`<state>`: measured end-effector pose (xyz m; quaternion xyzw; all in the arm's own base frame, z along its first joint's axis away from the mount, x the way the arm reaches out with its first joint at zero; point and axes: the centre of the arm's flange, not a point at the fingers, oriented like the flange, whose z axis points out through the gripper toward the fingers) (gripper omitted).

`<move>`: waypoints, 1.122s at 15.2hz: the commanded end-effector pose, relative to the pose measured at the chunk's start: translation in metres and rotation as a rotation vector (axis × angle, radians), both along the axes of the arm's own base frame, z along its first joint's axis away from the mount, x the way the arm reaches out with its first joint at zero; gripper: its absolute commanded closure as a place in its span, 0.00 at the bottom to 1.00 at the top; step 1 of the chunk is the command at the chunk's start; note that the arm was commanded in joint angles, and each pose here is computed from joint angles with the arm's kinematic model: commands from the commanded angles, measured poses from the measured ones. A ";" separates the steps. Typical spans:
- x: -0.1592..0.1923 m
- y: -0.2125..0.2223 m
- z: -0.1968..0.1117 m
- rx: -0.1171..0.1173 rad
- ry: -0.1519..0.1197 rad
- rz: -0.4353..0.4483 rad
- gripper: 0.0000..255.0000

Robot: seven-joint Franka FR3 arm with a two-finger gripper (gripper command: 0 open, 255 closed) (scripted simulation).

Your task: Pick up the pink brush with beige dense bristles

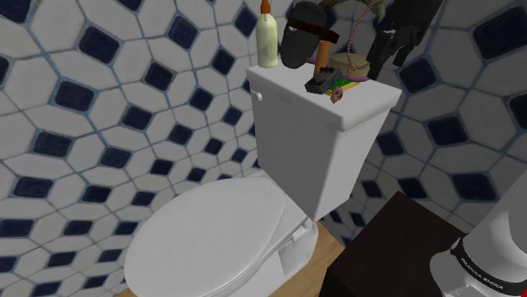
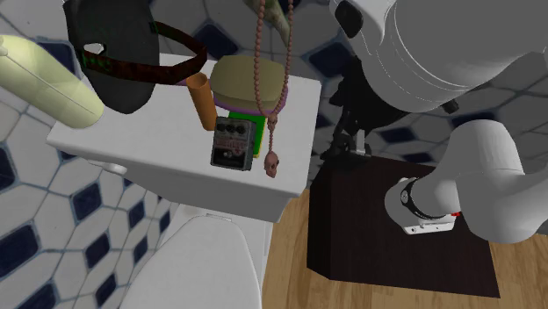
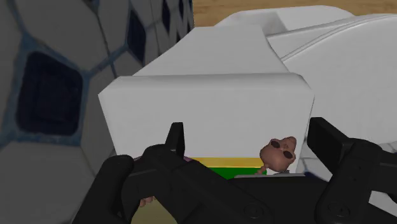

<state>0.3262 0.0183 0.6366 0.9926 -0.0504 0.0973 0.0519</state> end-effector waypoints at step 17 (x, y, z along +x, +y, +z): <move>0.203 -0.099 -0.003 0.057 0.080 -0.016 0.00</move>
